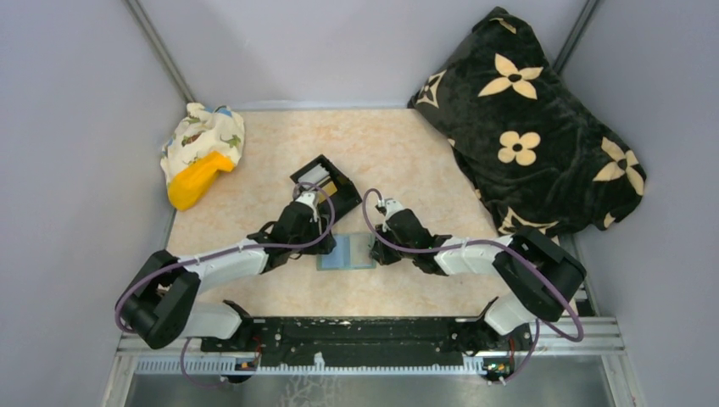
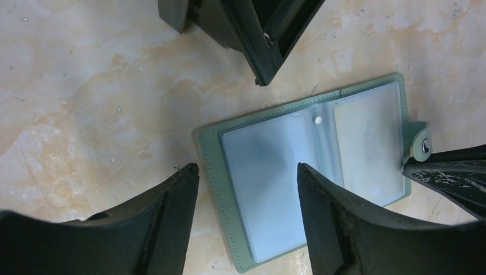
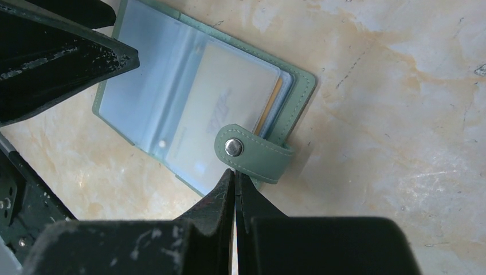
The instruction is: Take the credit cards out of the card holder
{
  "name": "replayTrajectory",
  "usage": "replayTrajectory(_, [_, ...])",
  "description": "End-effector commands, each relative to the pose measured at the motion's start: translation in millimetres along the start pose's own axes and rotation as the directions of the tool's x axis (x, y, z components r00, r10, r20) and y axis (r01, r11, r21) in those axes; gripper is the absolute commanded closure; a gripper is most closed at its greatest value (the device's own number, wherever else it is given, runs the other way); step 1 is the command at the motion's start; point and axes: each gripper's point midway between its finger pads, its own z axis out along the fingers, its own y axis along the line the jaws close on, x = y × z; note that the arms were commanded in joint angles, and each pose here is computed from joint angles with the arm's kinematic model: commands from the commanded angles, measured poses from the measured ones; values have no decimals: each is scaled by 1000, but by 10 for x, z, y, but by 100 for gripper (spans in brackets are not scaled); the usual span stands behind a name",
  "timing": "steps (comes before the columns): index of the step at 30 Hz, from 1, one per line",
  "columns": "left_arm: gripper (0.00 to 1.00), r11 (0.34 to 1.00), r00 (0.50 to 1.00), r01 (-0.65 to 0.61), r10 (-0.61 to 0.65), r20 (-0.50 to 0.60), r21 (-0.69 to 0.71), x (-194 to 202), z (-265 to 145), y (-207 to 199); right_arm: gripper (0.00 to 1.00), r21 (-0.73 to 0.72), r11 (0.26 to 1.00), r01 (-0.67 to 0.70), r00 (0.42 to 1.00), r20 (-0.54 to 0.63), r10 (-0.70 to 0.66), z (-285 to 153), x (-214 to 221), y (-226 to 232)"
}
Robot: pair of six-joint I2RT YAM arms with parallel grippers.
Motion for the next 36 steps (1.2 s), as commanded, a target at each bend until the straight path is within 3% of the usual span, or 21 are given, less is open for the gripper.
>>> replayTrajectory(1, [32,1000,998,-15,14,-56,-22,170,52,84,100,-37,999,13,999,49,-12,44,-135,101])
replayTrajectory(9, [38,999,994,-36,33,-102,-30,323,100,131,100,-68,998,12,1000,29,-10,118,-111,157])
replayTrajectory(36, [40,998,988,-65,63,-138,-10,425,122,113,100,-164,986,36,998,65,-26,271,-296,426])
